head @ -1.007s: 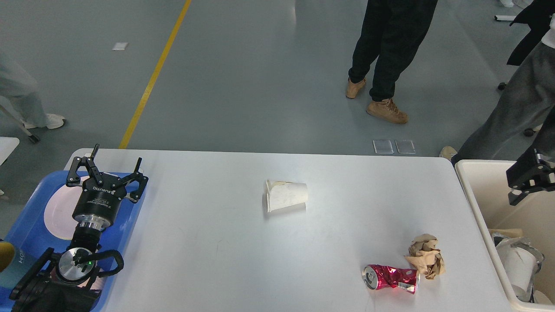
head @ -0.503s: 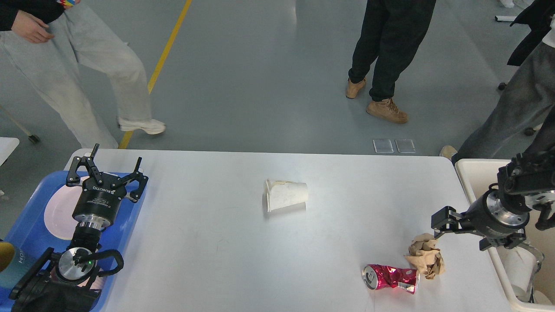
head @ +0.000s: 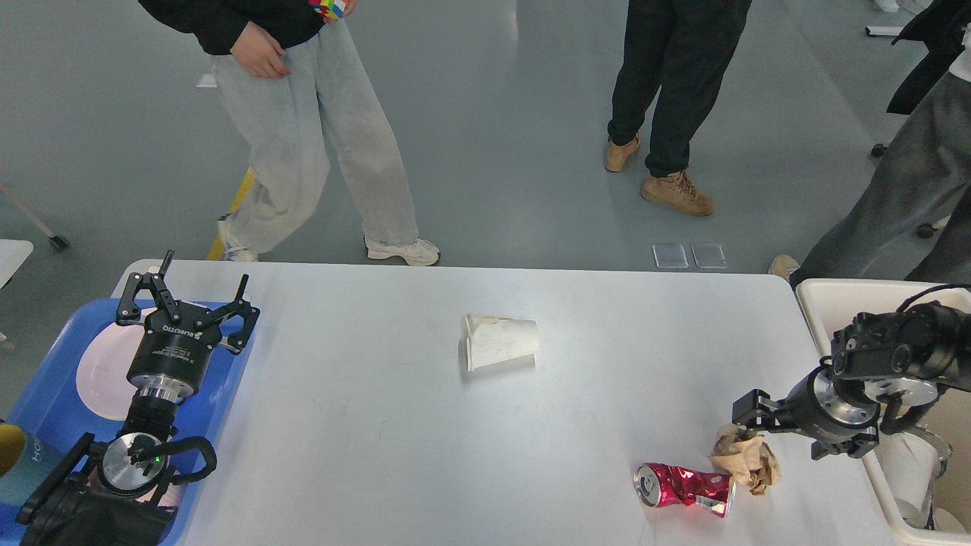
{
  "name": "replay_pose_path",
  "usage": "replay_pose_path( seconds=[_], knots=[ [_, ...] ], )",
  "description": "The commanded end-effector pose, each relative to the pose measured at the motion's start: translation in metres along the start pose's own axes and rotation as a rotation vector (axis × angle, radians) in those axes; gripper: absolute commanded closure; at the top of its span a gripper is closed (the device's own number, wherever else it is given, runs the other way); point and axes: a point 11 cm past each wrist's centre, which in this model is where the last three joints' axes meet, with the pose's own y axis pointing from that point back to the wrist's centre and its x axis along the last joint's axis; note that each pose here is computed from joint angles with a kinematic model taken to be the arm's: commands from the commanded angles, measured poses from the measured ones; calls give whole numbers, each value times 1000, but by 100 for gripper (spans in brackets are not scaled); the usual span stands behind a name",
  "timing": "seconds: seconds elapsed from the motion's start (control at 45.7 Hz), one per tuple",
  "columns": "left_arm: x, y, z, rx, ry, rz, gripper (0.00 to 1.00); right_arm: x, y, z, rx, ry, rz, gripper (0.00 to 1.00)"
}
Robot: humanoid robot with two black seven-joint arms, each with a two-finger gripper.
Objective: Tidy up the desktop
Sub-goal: 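Lower the right gripper onto the crumpled brown paper ball and grasp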
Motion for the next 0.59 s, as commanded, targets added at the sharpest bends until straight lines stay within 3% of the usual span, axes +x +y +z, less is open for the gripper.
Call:
replay_pose_path(
  seconds=[0.0,0.306,0.35,0.394,0.438,0.481,0.569],
  knots=[
    [0,0,0,0,0,0,4,-2,-13,-3,10,-7,2,0],
    [0,0,0,0,0,0,4,-13,-36,-5,-1,3,6,0],
    [0,0,0,-3,0,0,4,-13,-36,-6,-1,4,9,4],
    [0,0,0,0,0,1,4,-14,-37,-6,0,3,5,19],
    [0,0,-1,1,1,0,4,-15,-37,-7,2,6,2,45],
    [0,0,0,0,0,0,4,-16,-36,-9,6,7,-1,64],
    [0,0,0,0,0,0,4,-14,-32,-11,16,-2,-2,80]
  ],
)
